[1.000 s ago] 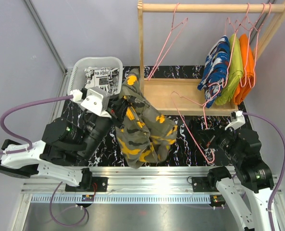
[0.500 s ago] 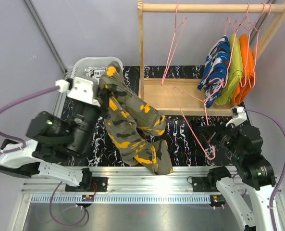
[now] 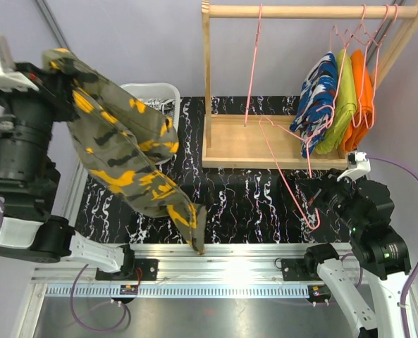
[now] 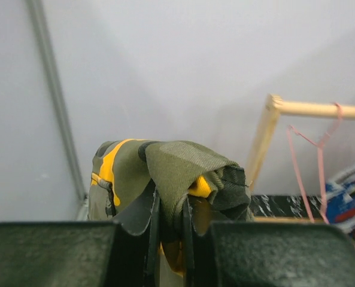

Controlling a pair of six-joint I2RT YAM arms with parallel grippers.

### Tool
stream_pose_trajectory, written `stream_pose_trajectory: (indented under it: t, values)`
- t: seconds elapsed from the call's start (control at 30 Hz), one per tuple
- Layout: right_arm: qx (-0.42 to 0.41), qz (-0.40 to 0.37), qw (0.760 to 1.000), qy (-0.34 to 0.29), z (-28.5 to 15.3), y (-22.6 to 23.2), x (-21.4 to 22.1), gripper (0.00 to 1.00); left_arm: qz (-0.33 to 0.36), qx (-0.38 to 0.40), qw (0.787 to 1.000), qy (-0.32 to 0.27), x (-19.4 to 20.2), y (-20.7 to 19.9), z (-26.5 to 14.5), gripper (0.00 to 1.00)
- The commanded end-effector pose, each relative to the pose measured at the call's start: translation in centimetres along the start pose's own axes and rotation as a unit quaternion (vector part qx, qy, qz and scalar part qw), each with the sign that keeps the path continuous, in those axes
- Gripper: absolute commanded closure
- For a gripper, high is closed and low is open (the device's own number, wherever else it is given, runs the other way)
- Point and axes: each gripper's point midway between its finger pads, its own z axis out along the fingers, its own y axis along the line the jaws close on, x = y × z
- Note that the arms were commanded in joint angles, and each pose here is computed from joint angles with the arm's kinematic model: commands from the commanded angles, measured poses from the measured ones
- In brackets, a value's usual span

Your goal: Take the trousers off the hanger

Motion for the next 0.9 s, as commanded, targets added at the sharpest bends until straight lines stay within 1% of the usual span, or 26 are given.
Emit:
stream_pose_trajectory:
  t: [0.0, 0.07, 0.1, 0.13, 0.2, 0.23, 0.3, 0.37, 0.4, 0.43, 0.47, 0.5, 0.53, 0.67, 0.73, 0.77, 0.87]
  values:
    - [0.000, -0.011, 1.000, -0.030, -0.1, 0.5, -2.0, 1.00, 0.042, -0.032, 0.995, -0.085, -5.1, 2.2, 1.2, 1.00]
    - [-0.003, -0.009, 1.000, -0.030, 0.0, 0.7, -2.1, 1.00, 0.044, -0.028, 0.993, -0.104, -5.5, 2.2, 1.2, 1.00]
    - [-0.005, -0.006, 0.999, -0.031, 0.1, 0.8, -2.2, 1.00, 0.033, -0.039, 0.992, -0.113, -5.8, 2.5, 1.4, 1.00]
    - [-0.006, -0.006, 1.000, -0.029, 0.2, 0.9, -2.2, 1.00, 0.061, -0.039, 0.991, -0.114, -5.5, 2.0, 1.6, 1.00]
    - [-0.008, -0.005, 1.000, -0.027, 0.2, 1.0, -2.3, 1.00, 0.089, -0.050, 0.987, -0.124, -5.1, 1.1, 2.7, 1.00]
    - [-0.009, -0.005, 1.000, -0.027, 0.2, 1.2, -2.5, 1.00, 0.112, -0.047, 0.985, -0.123, -4.1, -0.3, 3.5, 1.00]
    - [-0.012, -0.008, 1.000, -0.026, 0.1, 1.4, -2.7, 1.00, 0.130, -0.070, 0.981, -0.122, -3.2, -0.6, 5.0, 1.00]
    - [-0.012, -0.009, 1.000, -0.025, 0.1, 1.6, -2.8, 1.00, 0.139, -0.073, 0.981, -0.115, -2.1, -1.2, 6.6, 1.00]
    - [-0.012, -0.011, 1.000, -0.026, 0.0, 1.6, -3.0, 1.00, 0.123, -0.090, 0.981, -0.123, -1.9, -0.3, 7.9, 1.00]
    - [-0.011, -0.013, 1.000, -0.024, 0.0, 1.7, -3.0, 1.00, 0.135, -0.093, 0.980, -0.110, -1.0, -0.1, 8.9, 1.00]
    - [-0.011, -0.014, 1.000, -0.023, 0.0, 1.7, -3.0, 1.00, 0.131, -0.101, 0.980, -0.111, -0.9, 0.2, 9.9, 1.00]
    - [-0.011, -0.015, 1.000, -0.021, -0.1, 1.7, -3.0, 1.00, 0.113, -0.110, 0.980, -0.119, -0.8, 1.2, 11.1, 1.00]
    - [-0.010, -0.015, 1.000, -0.018, -0.1, 1.6, -2.9, 1.00, 0.114, -0.108, 0.981, -0.111, -0.2, 1.5, 11.7, 1.00]
    - [-0.009, -0.013, 1.000, -0.007, 0.0, 1.5, -2.4, 1.00, 0.100, -0.123, 0.980, -0.120, 0.7, 3.2, 15.2, 1.00]
    - [-0.010, -0.013, 1.000, -0.008, -0.2, 1.6, -2.5, 1.00, 0.092, -0.140, 0.979, -0.116, 1.9, 4.6, 17.2, 1.00]
    - [-0.009, -0.014, 1.000, -0.007, -0.3, 1.5, -2.3, 1.00, 0.075, -0.143, 0.980, -0.112, 2.6, 5.6, 18.1, 1.00]
    - [-0.004, -0.016, 1.000, -0.008, -0.3, 1.1, -1.9, 1.00, 0.071, -0.140, 0.985, -0.074, 6.2, 6.1, 20.9, 1.00]
